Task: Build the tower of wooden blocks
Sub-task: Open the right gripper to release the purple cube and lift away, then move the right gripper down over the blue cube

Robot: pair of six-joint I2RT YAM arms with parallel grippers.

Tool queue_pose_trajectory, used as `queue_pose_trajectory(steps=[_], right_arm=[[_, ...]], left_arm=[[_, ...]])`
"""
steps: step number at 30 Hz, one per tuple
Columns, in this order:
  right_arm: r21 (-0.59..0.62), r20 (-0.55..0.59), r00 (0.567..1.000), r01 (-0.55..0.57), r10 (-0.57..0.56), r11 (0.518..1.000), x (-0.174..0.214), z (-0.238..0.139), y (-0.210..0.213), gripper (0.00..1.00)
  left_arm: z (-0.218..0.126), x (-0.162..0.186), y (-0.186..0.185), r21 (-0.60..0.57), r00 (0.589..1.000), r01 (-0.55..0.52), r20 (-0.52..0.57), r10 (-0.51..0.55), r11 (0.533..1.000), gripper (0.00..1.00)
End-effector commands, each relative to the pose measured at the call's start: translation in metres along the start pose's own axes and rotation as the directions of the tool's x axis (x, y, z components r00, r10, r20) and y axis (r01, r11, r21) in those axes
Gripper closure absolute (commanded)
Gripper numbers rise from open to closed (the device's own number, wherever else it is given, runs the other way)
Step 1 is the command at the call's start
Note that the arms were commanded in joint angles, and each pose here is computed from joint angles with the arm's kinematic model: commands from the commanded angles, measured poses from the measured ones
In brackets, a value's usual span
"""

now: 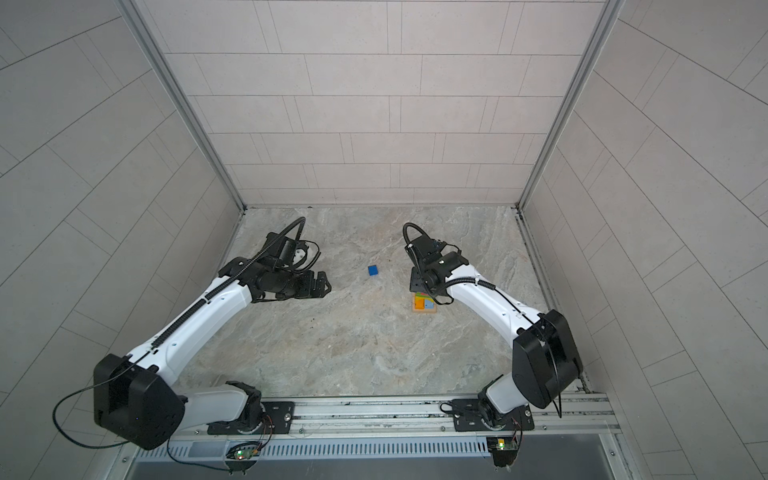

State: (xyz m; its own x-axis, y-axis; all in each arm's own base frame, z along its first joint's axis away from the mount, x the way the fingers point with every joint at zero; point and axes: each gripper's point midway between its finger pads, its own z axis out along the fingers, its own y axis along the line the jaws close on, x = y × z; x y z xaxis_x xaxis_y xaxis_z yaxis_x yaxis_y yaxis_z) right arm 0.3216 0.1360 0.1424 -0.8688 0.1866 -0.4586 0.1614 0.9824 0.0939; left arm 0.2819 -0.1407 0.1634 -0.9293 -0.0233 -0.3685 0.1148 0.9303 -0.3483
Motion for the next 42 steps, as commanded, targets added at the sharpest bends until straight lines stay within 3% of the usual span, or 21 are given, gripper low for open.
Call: queue_pose_trajectory(steps=[1, 5, 18, 25, 37, 42], right_arm=[[-0.034, 0.041, 0.998, 0.039, -0.038, 0.999, -0.008, -0.017, 0.002, 0.28], [-0.058, 0.080, 0.992, 0.101, -0.096, 0.993, -0.018, -0.030, 0.010, 0.21], [-0.117, 0.075, 0.971, 0.236, -0.228, 0.965, -0.042, -0.032, 0.068, 0.15], [-0.139, 0.084, 0.961, 0.272, -0.262, 0.952, -0.053, -0.024, 0.098, 0.01], [-0.150, 0.028, 0.940, 0.340, -0.340, 0.928, -0.052, 0.024, 0.150, 0.06], [-0.149, -0.001, 0.928, 0.369, -0.374, 0.917, -0.048, 0.048, 0.165, 0.16]], left_arm=[[0.000, -0.001, 0.003, -0.003, 1.000, -0.005, 0.007, 0.005, 1.000, 0.03], [-0.001, -0.002, 0.002, 0.000, 1.000, -0.006, 0.012, 0.006, 1.000, 0.03], [-0.005, -0.003, 0.003, 0.002, 1.000, -0.003, 0.026, 0.003, 1.000, 0.03], [-0.008, -0.005, 0.007, -0.013, 0.999, 0.007, 0.046, -0.007, 1.000, 0.01], [-0.007, -0.005, 0.004, 0.013, 0.999, 0.013, 0.049, -0.014, 1.000, 0.01], [-0.006, -0.006, 0.003, 0.022, 0.999, 0.016, 0.043, -0.017, 1.000, 0.02]])
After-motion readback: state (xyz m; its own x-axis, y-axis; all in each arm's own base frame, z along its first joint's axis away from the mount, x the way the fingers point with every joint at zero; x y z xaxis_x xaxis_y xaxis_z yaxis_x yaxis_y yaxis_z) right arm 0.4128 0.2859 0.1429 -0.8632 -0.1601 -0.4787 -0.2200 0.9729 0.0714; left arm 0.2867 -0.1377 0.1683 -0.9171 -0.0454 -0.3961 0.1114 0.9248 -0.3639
